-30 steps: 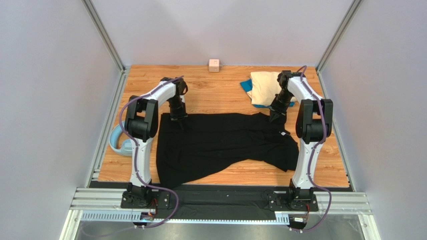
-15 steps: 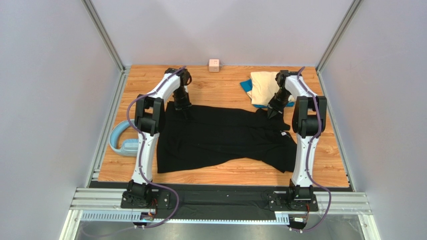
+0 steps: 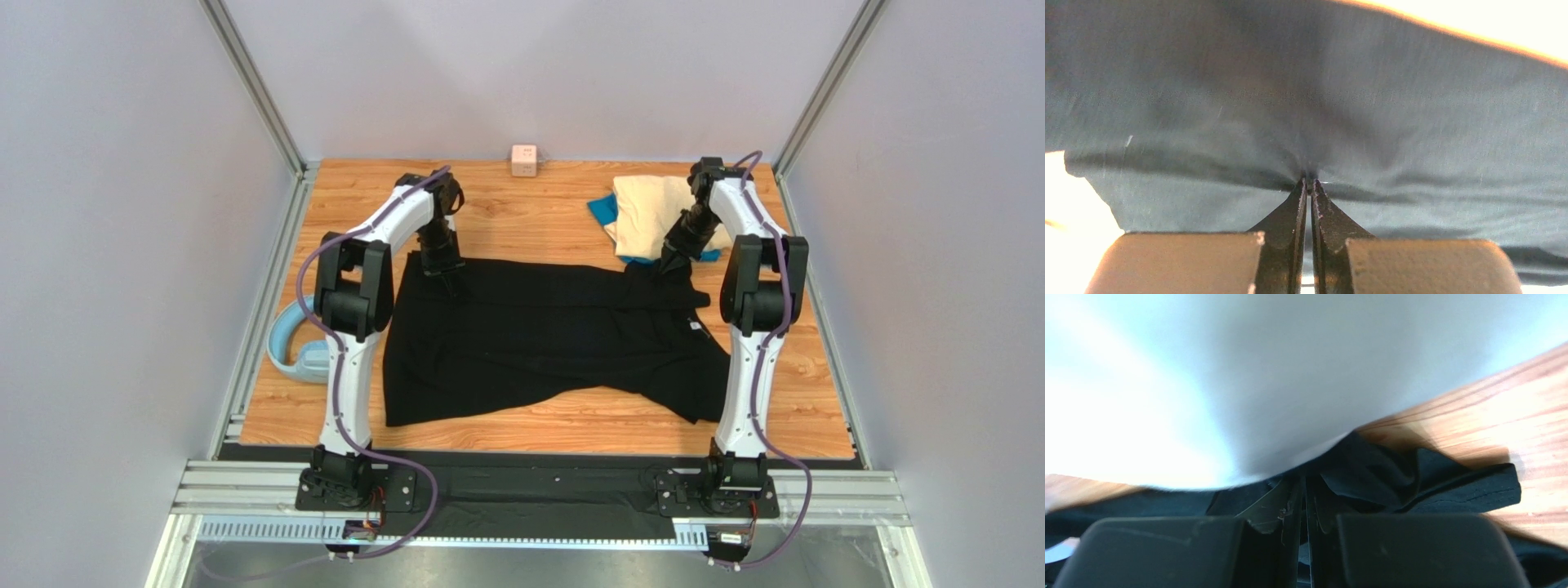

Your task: Fold and stack the t-shirts

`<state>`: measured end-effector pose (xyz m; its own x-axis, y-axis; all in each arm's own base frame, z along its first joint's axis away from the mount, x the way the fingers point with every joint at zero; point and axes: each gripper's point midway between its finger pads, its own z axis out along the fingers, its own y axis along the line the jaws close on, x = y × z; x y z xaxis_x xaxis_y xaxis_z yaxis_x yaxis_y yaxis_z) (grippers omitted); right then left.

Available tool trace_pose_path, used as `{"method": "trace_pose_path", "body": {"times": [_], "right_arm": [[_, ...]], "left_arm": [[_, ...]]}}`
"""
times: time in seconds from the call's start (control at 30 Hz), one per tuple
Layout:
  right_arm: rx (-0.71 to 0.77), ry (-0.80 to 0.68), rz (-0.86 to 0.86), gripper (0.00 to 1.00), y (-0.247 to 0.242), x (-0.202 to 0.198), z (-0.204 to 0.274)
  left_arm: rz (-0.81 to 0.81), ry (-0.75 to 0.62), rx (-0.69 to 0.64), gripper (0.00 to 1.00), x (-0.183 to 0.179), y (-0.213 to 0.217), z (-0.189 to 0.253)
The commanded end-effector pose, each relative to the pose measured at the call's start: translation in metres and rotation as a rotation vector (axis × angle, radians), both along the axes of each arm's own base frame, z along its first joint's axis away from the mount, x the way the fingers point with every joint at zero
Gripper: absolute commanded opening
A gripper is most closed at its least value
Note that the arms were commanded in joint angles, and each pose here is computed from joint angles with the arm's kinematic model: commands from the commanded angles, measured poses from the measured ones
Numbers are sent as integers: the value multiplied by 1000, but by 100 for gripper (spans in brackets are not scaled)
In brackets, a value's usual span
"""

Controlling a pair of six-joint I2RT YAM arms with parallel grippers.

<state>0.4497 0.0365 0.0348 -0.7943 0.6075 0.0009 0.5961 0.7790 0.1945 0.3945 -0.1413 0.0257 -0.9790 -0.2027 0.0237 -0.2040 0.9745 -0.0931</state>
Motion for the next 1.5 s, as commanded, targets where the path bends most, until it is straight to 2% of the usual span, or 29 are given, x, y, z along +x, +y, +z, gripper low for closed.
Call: {"method": "trace_pose_path", "body": {"times": [0.0, 0.07, 0.13, 0.17, 0.2, 0.37, 0.53, 0.73, 1.07, 1.3, 1.37, 1.47], "right_arm": [[16, -225, 92, 13, 4, 21, 75], [-8, -295, 99, 15, 2, 14, 106], [-15, -303, 114, 19, 2, -1, 111], [-15, -340, 130, 22, 5, -10, 127], [-8, -311, 153, 22, 9, -23, 120], [-26, -187, 317, 22, 34, -85, 99], [0, -80, 427, 15, 61, -124, 62], [-8, -5, 515, 11, 76, -136, 30], [1, -1, 571, 11, 104, -128, 20], [0, 29, 632, 12, 125, -132, 1], [-14, 79, 631, 10, 124, -132, -16], [-52, 129, 622, 4, 118, -129, -33]], "left_arm": [[-20, -145, -11, 11, 1, 4, 53], [-55, -137, 8, 11, -16, 8, 55], [-80, -173, 5, 12, -29, 10, 73], [-109, -142, 2, 12, -46, 8, 64], [-123, -162, -31, 12, -57, 3, 76], [-208, -77, -48, 12, -129, -13, 59], [-293, -35, -78, 12, -172, -43, 44], [-431, -20, -56, 10, -184, -81, 28], [-556, -55, -125, 10, -176, -149, 30], [-585, -14, -121, 5, -189, -156, 2], [-585, 16, -109, 0, -195, -151, -13], [-586, 52, -82, 0, -204, -140, -27]]}}
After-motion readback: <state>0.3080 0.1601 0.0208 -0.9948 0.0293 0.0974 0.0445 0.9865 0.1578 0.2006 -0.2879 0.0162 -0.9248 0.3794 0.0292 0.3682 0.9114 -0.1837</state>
